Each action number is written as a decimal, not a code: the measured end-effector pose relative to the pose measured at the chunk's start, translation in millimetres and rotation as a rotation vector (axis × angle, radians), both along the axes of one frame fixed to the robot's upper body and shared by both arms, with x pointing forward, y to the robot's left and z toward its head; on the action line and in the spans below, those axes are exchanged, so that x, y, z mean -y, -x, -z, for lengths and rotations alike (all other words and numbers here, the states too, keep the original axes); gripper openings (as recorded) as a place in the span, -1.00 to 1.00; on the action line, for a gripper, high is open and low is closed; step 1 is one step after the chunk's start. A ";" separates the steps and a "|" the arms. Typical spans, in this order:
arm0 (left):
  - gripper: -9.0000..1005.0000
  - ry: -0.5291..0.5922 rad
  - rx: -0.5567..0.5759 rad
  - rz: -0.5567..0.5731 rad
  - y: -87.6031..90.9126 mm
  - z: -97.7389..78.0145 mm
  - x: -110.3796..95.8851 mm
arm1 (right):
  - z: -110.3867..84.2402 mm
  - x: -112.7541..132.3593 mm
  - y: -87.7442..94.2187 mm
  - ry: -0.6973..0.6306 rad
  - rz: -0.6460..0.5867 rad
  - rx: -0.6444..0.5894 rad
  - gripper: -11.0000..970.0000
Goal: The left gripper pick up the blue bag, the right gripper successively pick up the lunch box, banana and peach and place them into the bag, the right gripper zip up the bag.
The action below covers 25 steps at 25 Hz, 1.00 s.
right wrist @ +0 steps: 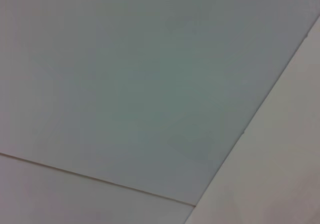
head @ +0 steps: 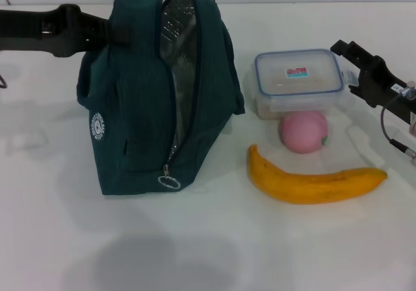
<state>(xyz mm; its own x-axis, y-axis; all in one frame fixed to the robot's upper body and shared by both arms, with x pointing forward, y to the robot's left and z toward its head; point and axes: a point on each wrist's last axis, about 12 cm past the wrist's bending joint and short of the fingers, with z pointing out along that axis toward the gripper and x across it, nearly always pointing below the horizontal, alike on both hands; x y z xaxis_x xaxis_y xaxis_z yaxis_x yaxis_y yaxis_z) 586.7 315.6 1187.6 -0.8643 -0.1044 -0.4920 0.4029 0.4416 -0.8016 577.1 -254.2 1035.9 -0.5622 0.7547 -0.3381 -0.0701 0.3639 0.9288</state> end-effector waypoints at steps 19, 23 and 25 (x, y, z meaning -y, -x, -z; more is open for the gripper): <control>-0.92 -0.004 0.024 0.021 3.8 4.5 1.6 | 3.8 6.3 2.7 0.078 -0.025 0.004 -0.13; -0.92 -0.004 0.026 0.028 4.1 4.5 2.6 | 3.3 6.1 2.8 0.075 -0.026 0.008 -0.30; -0.92 -0.005 0.025 0.028 4.4 4.9 2.4 | 2.8 5.9 2.8 0.073 -0.027 0.011 -0.39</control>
